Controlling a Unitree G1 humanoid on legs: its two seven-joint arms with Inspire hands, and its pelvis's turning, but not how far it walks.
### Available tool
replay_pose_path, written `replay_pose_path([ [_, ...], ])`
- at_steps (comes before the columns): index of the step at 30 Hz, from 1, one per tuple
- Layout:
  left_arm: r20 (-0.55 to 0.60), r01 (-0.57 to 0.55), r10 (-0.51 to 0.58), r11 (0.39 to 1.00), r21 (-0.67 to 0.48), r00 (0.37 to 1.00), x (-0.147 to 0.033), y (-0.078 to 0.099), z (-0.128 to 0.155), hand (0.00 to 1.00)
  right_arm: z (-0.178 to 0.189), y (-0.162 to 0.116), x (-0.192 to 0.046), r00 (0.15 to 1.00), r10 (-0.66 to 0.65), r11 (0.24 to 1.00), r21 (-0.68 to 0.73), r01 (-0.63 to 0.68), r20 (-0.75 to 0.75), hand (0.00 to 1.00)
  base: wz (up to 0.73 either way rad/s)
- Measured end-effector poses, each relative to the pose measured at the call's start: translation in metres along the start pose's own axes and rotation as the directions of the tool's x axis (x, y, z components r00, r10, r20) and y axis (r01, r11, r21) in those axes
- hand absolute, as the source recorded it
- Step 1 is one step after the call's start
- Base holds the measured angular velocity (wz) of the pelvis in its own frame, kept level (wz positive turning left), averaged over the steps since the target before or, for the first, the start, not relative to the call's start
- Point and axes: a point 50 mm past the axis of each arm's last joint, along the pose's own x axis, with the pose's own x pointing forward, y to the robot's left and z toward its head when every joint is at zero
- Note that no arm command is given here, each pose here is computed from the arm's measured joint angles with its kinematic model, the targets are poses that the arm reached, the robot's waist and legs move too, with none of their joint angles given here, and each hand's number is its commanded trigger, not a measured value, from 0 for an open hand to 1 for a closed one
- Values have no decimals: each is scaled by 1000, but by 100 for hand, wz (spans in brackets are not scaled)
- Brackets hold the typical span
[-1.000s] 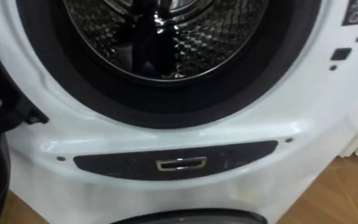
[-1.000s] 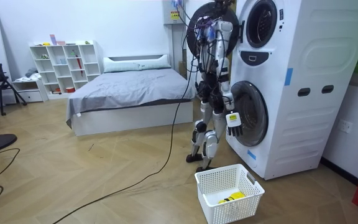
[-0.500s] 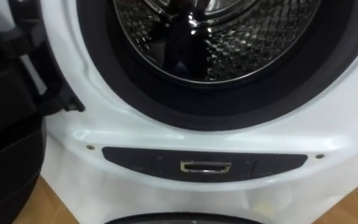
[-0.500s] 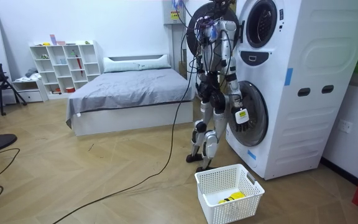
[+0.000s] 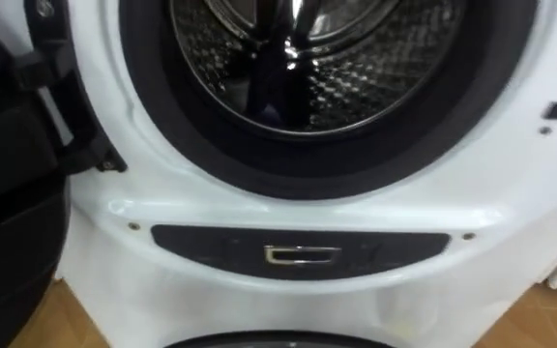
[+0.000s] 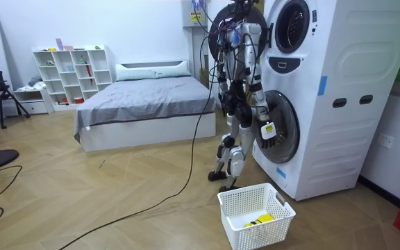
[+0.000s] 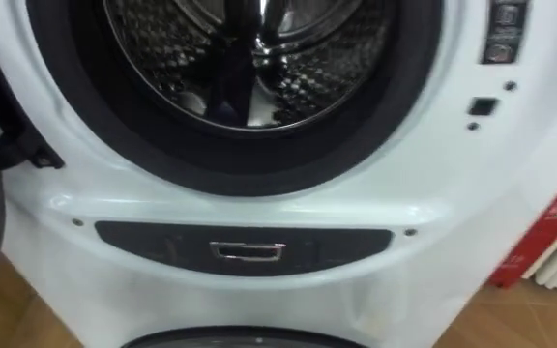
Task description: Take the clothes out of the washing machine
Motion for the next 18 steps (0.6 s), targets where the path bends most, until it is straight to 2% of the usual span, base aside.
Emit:
replay_pose_path([
  [2, -20, 44, -44, 999, -7, 999, -1, -8, -3, 0, 4, -5, -1, 1000, -17, 999, -43, 18, 15, 0, -53],
  [4, 15, 40, -40, 999, -23, 999, 2, -2, 12, 0, 5, -6, -1, 999, -33, 999, -32, 34, 22, 0, 7],
  [8, 200, 10, -5, 1000, -22, 980, 8, 15, 77, 0, 23, -6, 2, 996, -38, 999, -6, 38, 82, 0, 37],
  [11, 296, 1, -4, 1000, 12, 955, 6, 21, 111, 0, 43, -4, 4, 991, -31, 999, -15, 34, 130, 0, 19],
  [15, 288, 22, -43, 997, 75, 957, 6, 12, 110, 0, 41, -3, 4, 991, -39, 999, -24, 43, 129, 0, 6],
  [18, 212, 58, -75, 995, 84, 974, 7, 3, 80, 0, 36, 0, 4, 993, -29, 999, -15, 31, 111, 0, -16],
])
